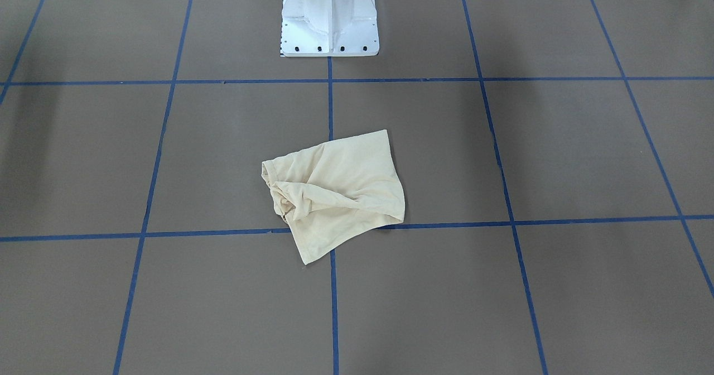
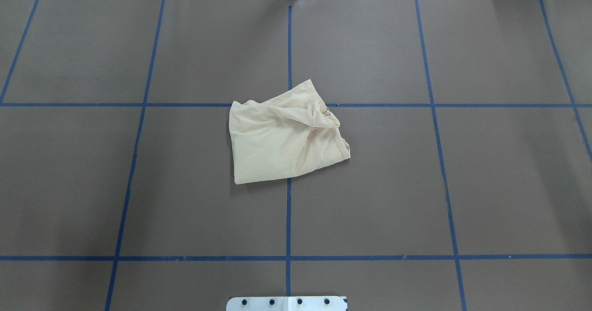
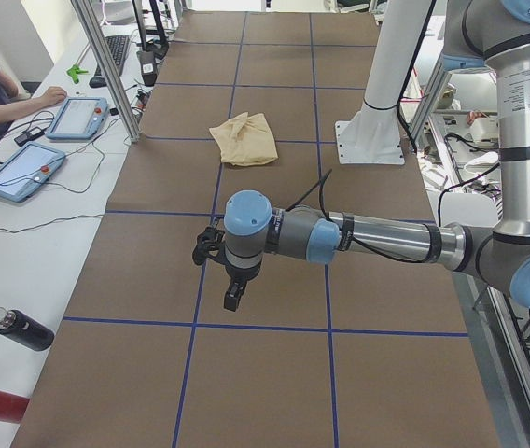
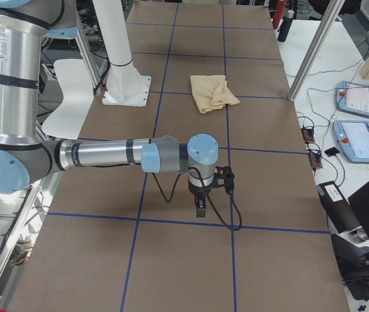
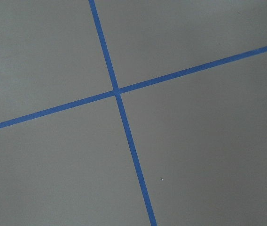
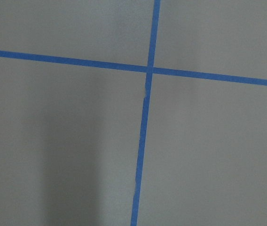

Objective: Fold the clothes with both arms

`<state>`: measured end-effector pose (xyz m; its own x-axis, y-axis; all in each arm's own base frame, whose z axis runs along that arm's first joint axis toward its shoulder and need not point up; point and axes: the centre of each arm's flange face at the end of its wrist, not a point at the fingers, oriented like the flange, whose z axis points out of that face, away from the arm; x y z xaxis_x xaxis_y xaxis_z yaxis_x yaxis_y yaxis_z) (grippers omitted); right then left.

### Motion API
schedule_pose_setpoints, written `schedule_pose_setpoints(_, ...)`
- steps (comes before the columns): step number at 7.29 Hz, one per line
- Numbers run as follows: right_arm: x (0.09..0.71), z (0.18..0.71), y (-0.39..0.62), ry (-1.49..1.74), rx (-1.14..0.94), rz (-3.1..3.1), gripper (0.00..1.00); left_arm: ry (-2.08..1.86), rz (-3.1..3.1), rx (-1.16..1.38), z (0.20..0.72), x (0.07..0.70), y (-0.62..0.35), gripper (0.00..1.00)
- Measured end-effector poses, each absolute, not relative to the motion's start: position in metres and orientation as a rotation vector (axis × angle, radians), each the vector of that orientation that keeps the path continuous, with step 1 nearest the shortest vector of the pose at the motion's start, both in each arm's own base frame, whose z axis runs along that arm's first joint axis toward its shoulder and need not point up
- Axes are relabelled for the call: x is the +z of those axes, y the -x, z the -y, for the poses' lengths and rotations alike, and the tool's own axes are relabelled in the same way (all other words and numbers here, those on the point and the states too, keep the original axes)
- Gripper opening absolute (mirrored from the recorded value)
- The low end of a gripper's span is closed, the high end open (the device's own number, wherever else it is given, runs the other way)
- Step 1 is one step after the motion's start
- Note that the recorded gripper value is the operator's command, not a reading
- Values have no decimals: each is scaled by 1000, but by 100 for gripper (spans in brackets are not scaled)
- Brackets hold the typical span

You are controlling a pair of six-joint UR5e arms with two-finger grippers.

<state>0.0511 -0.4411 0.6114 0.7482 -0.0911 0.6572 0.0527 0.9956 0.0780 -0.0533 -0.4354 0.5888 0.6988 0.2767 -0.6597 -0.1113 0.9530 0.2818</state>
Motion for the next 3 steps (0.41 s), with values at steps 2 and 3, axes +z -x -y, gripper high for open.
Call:
schedule_pose_setpoints(2, 613, 440, -51, -54, -79, 721, 100, -230, -768, 219, 435, 588, 53, 100)
schedule_pose_setpoints(3, 613, 440, -51, -52, -78, 721, 100, -230, -768, 219, 436, 588, 53, 100)
